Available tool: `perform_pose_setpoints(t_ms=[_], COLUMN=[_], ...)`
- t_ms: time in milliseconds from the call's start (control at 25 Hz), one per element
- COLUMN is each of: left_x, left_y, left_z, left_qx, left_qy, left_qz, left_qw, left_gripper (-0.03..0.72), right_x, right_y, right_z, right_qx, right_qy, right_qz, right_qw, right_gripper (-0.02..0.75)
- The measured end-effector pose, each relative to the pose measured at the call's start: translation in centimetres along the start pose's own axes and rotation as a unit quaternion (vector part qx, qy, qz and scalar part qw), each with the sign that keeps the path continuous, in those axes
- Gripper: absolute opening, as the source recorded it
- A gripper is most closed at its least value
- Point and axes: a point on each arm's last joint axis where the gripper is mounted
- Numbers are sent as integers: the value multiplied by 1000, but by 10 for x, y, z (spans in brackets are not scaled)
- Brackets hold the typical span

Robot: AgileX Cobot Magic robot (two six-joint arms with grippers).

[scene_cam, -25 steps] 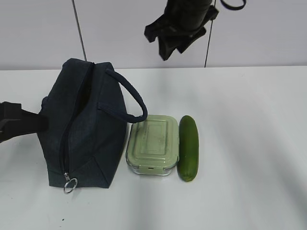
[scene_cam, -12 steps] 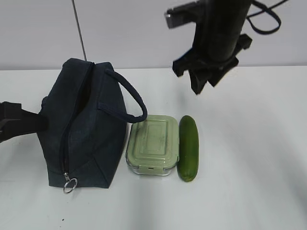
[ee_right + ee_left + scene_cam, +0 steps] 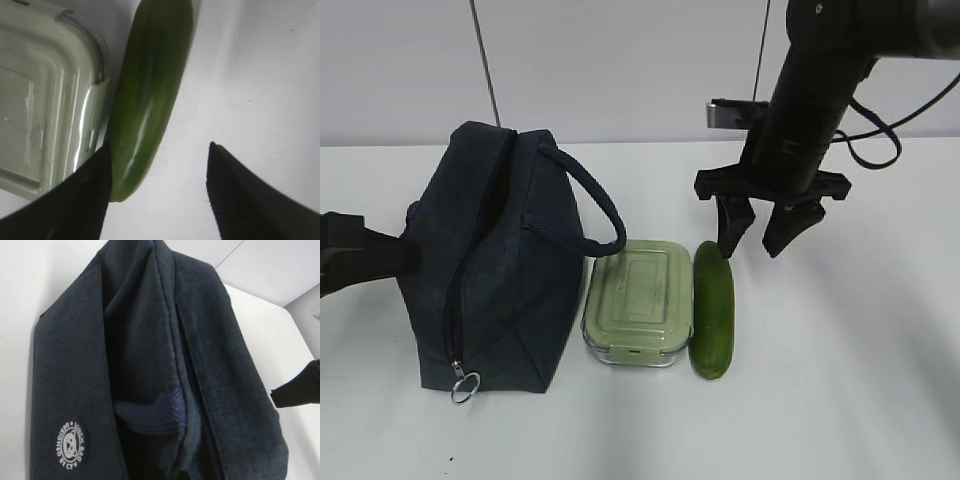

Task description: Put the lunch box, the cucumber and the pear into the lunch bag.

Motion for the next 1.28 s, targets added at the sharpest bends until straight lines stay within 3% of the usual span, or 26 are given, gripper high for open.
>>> perform_pose_setpoints(t_ms=[240,440,1120,1280], left_x=[0,0,0,0], left_y=[0,0,0,0], left_z=[0,0,0,0], left_qx=[-1,-1,-1,-1], left_qy=[0,0,-1,-1], left_qz=[-1,-1,-1,-1], left_qw=[1000,1000,1000,1000], left_gripper=[-13,-13,-13,-13], right_x=[17,28,72,78], right_y=[0,-1,-9,-12], right_z=[8,14,23,23], right_qx=[9,12,26,22], right_qy=[-9,-18,-2,4], right_qz=[11,12,9,-3], right_qw=[1000,1000,1000,1000], right_gripper=[540,553,554,511])
Point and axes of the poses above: a point on each arm's last joint axis where the gripper is mounted, x pointing out along that axis toward the gripper, y along the wrist's bending axis when the last joint is at zero, z = x × y, and after that the axes turned 4 degrees about x, right-handed
